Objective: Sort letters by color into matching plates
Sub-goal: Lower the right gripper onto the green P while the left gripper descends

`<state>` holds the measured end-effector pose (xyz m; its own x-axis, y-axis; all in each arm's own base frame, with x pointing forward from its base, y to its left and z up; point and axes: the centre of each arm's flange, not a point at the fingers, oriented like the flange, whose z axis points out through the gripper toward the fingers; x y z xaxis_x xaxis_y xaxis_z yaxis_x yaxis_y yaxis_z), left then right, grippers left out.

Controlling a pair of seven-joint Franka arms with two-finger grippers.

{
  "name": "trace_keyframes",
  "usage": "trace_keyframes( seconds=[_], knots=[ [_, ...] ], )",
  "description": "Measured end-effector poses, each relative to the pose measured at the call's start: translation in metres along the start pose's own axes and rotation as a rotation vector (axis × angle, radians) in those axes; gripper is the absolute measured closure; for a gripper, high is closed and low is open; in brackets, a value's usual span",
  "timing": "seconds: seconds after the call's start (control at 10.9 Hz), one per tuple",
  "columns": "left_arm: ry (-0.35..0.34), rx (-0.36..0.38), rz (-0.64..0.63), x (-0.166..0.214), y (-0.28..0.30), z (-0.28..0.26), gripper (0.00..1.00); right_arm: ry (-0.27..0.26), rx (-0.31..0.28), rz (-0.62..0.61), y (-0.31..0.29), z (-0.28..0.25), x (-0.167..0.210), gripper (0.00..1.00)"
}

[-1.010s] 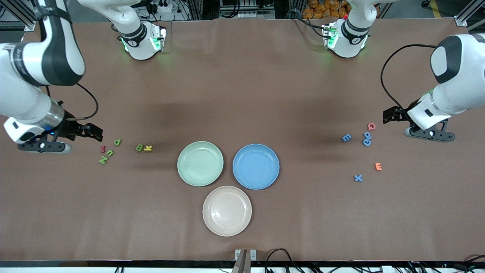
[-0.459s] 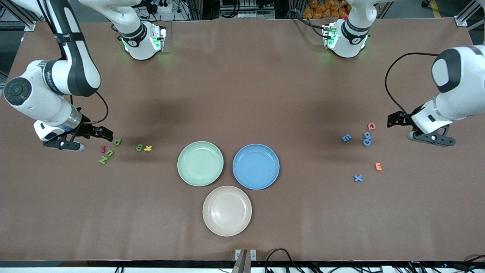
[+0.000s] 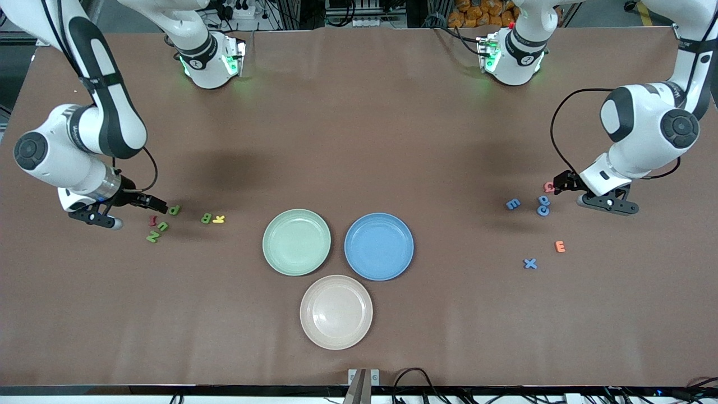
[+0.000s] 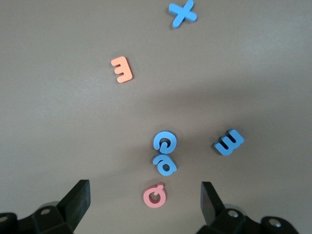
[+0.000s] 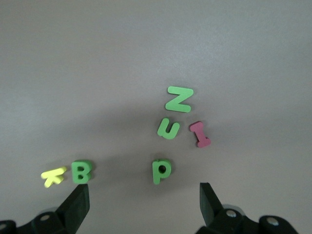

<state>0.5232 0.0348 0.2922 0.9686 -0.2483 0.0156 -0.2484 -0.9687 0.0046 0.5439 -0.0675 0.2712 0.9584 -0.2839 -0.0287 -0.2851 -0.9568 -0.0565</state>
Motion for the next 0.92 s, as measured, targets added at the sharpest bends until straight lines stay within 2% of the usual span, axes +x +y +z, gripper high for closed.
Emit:
trace_keyframes(
  seconds=[0.37, 0.64, 0.92],
  knots=[
    [-0.031, -0.004, 0.013, -0.003, 0.001, 0.034, 0.00, -0.028, 0.003, 0.059, 0.020, 0.048, -0.002, 0.00],
    [-0.006, -0.001, 0.013, 0.001, 0.000, 0.061, 0.00, -0.036, -0.003, 0.069, 0.025, 0.066, -0.004, 0.00],
    [-0.016, -0.009, -0.004, 0.005, 0.004, 0.093, 0.00, -0.032, -0.009, 0.071, 0.026, 0.083, -0.005, 0.00]
  ],
)
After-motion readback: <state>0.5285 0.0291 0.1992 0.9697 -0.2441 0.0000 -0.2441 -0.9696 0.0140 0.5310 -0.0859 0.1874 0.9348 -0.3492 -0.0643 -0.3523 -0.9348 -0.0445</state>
